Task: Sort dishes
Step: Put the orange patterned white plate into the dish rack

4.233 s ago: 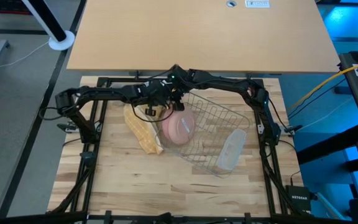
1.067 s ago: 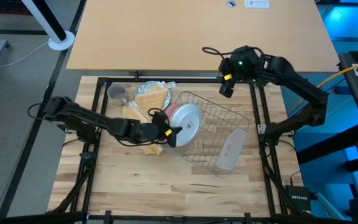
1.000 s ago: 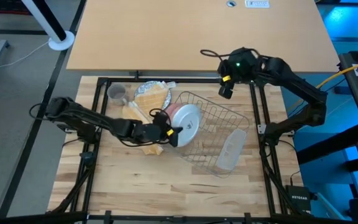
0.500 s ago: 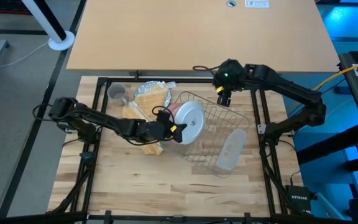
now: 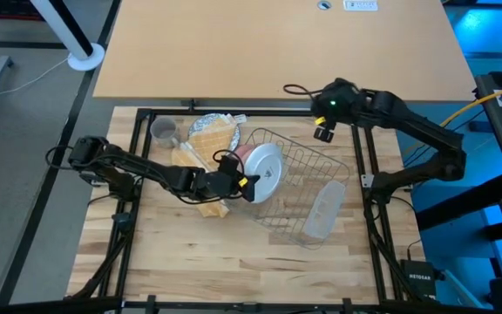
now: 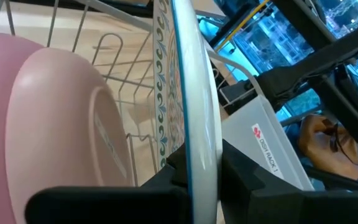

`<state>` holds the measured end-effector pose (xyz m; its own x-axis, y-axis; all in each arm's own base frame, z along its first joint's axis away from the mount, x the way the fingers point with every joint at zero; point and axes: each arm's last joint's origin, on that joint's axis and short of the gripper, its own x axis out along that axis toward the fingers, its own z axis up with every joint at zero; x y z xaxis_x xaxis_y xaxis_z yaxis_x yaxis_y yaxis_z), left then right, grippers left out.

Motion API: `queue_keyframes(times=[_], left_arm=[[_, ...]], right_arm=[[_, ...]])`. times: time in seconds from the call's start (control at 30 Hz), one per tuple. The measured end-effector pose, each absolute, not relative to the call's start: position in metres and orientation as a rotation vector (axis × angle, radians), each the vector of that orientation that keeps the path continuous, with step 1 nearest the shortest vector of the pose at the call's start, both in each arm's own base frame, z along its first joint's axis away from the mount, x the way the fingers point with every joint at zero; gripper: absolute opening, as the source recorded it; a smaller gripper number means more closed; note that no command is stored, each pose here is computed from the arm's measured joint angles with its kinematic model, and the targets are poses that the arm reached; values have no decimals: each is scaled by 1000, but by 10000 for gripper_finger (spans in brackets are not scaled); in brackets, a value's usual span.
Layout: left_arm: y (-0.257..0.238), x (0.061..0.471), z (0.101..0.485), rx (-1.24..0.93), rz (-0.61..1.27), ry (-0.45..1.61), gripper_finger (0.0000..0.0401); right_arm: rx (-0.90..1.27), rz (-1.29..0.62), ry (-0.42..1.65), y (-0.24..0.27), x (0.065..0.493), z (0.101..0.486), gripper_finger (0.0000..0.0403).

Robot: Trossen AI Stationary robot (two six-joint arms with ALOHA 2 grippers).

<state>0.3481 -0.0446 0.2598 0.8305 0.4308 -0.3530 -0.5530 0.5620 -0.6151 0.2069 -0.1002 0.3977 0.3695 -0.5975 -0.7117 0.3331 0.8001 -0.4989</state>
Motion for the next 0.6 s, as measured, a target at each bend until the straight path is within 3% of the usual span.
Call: queue_keyframes(times=[0.6], left_arm=[[-45,348,259,-812,586,176,31]], right_arm=[[-287,-649,857,-80,161,428,170]])
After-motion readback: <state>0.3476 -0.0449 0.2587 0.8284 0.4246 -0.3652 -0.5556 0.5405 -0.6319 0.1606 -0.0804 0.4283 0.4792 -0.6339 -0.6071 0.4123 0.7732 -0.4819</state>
